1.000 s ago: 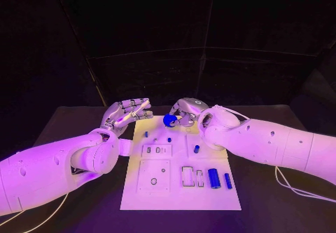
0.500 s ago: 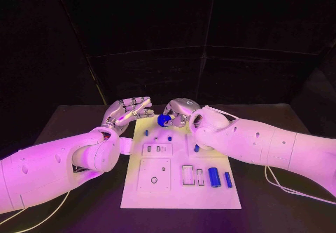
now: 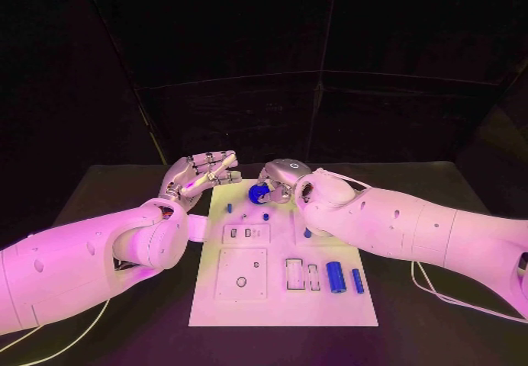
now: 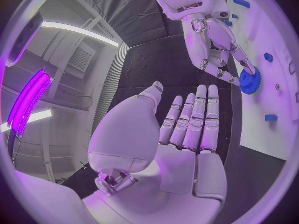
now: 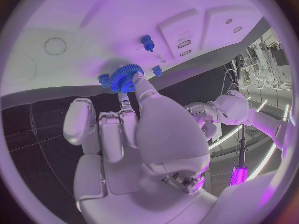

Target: Assemble the parts on the task board

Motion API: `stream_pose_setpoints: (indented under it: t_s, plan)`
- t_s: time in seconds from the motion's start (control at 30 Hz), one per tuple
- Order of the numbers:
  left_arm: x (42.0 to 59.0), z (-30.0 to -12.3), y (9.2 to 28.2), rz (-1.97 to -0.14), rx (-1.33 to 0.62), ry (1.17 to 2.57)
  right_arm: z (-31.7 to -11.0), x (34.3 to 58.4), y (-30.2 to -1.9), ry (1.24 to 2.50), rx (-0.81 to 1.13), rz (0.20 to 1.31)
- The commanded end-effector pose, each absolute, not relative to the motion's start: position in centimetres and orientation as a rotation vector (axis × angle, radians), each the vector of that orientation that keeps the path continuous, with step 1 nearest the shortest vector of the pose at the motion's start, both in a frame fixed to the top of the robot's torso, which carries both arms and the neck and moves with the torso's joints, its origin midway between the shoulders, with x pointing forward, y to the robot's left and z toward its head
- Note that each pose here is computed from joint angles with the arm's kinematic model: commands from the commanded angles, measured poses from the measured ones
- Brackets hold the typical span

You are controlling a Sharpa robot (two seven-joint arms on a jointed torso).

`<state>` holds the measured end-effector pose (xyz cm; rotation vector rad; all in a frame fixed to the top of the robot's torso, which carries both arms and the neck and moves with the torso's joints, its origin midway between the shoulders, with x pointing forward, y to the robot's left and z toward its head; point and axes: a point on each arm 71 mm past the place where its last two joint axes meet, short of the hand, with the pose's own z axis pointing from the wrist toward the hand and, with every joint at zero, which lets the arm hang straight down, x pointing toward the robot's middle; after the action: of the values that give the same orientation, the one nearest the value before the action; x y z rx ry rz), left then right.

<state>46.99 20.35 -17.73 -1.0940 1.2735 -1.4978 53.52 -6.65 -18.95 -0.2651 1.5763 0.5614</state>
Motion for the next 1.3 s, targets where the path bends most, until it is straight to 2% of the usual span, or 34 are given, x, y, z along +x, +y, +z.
stream_pose_setpoints:
  t_s: [0.03, 0.8, 1.3]
  plan:
    - [47.01, -17.51, 20.24, -1.508, -1.076, 1.264, -19.02, 53.54, -6.61, 1.592, -0.291, 0.538]
    - [47.06, -17.56, 20.22, -1.509, -1.078, 1.269, -19.09, 53.78, -6.8, 1.566, -0.256, 0.495]
    - [47.07, -17.58, 20.24, -1.508, -1.08, 1.271, -19.37, 53.84, -6.89, 1.598, -0.26, 0.485]
